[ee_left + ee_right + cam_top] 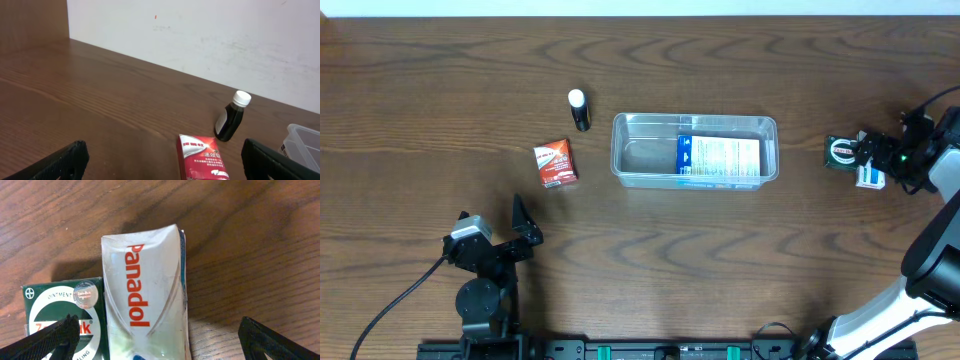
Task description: Pack container
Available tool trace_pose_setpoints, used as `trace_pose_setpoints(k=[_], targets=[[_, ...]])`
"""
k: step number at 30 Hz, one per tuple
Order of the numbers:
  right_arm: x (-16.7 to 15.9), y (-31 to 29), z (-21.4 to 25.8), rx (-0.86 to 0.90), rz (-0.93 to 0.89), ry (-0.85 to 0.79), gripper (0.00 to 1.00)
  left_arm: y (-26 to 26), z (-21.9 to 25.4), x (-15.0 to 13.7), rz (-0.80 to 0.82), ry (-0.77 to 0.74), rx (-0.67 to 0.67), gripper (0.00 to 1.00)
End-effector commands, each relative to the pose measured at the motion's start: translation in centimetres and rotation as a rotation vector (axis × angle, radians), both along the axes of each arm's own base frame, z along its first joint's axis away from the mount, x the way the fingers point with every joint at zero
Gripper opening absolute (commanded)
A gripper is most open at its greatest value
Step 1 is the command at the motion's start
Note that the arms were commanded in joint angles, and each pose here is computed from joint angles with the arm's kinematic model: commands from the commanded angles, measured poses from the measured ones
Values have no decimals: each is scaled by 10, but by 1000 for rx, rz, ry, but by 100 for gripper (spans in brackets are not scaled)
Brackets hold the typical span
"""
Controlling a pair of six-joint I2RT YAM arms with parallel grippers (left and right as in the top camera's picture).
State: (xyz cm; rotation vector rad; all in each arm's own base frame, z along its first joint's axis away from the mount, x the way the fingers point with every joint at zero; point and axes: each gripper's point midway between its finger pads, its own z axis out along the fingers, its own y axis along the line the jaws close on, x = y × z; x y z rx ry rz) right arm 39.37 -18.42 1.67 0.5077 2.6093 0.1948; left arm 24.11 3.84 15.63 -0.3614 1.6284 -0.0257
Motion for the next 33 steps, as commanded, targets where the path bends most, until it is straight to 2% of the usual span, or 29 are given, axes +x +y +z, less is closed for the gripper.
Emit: trace_pose_setpoints(k=[1,12,26,28,31,33], targets=[[2,-13,11,-38,-11,-15,99,5,-18,-2,28,52,6,98],[-11,-33,8,-63,-95,20,99,5,-18,-2,28,52,6,98],[-14,-33,7,-60,-97,36,99,5,-18,-2,28,52,6,98],[-19,-35,4,-76,-108,60,98,5,-18,-2,28,52,6,98],[-26,-40,2,-106,-126,97,88,5,-18,-2,28,52,6,98],[-26,-39,2,-106,-119,100,86,5,-18,-2,28,52,6,98]])
